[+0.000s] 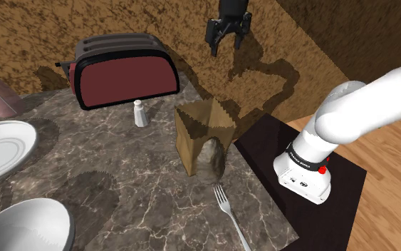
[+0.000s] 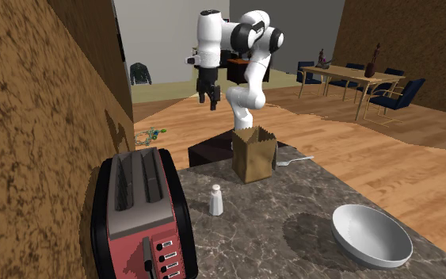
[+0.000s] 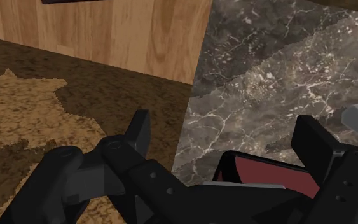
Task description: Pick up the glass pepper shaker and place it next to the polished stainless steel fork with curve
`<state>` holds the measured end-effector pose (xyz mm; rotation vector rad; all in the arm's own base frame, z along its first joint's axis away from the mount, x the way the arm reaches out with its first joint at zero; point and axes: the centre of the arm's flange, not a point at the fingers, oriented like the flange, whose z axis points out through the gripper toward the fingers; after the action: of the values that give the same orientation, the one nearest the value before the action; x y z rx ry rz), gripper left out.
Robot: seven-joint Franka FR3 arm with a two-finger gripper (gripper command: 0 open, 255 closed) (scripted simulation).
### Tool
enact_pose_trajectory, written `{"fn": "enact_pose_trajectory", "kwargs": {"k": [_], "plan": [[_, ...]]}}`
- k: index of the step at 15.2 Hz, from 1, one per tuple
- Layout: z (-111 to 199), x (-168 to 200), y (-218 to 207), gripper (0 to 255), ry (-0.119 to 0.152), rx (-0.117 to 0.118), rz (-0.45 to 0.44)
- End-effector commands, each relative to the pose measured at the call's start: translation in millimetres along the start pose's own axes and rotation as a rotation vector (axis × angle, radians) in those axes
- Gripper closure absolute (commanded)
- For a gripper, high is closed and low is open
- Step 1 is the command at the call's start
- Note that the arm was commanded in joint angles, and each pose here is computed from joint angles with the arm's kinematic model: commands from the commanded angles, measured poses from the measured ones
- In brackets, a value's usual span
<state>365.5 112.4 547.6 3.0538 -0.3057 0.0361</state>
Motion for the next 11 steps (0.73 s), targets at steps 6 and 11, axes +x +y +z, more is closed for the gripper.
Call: {"fn": "enact_pose_trajectory", "kwargs": {"k": [6, 11], "plan": [[40, 28, -78, 0, 0.001, -0.013, 0.037], [69, 50, -134, 0, 0.001, -0.023, 0.062]]}}
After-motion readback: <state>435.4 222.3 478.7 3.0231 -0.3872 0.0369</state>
